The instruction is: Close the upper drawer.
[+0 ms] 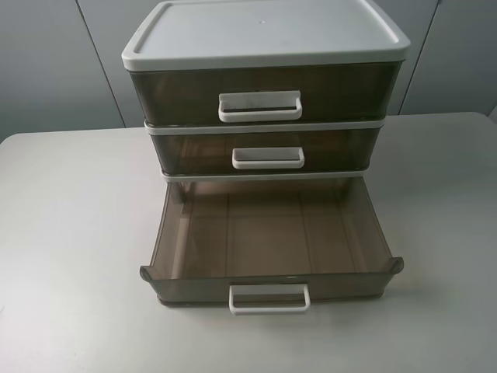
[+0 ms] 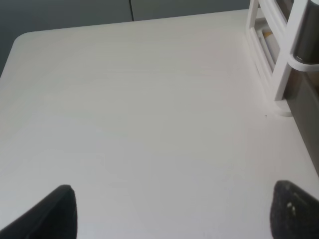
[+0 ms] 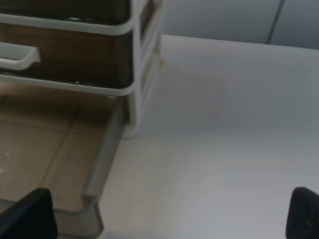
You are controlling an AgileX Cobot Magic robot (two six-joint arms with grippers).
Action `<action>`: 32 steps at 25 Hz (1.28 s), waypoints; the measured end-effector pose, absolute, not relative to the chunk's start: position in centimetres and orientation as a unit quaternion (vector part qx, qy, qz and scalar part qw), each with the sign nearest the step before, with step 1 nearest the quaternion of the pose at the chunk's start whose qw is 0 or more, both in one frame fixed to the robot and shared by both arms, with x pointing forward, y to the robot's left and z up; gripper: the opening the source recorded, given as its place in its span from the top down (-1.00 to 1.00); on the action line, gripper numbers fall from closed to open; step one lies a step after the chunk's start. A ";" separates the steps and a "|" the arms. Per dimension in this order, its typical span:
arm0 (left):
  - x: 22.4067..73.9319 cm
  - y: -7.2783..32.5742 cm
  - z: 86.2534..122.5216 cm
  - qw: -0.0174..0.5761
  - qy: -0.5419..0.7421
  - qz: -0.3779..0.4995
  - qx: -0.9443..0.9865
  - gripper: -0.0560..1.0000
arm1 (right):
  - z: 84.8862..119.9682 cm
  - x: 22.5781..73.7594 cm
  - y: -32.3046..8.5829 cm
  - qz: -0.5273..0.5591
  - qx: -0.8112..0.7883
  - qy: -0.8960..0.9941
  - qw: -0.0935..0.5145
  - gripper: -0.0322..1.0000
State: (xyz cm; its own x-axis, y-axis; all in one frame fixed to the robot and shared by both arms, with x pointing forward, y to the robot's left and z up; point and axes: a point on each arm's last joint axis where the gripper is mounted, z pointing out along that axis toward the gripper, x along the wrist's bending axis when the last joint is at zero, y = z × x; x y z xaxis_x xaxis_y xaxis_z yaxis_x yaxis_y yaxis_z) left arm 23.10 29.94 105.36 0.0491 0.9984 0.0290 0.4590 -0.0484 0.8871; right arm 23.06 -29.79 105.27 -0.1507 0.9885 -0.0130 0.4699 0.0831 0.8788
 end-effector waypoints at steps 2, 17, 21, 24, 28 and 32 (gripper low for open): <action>23.1 29.9 105.4 0.367 0.584 0.367 0.624 -0.51 | 105.3 23.1 -29.8 0.376 0.574 0.639 0.347 -0.41; 23.1 29.9 105.4 0.367 0.584 0.367 0.624 -0.51 | 105.3 23.1 -29.7 0.361 0.607 0.608 0.362 -0.41; 23.1 29.9 105.4 0.367 0.584 0.367 0.624 -0.51 | 105.3 23.1 -29.7 0.362 0.608 0.607 0.361 -0.41; 23.1 29.9 105.4 0.367 0.584 0.367 0.624 -0.51 | 105.3 23.1 -29.6 0.365 0.607 0.608 0.358 -0.41; 23.1 29.9 105.4 0.367 0.584 0.367 0.624 -0.51 | 105.3 23.1 -29.6 0.367 0.607 0.608 0.356 -0.41; 23.1 29.9 105.4 0.367 0.584 0.367 0.624 -0.51 | 105.3 23.1 -29.6 0.367 0.607 0.608 0.356 -0.41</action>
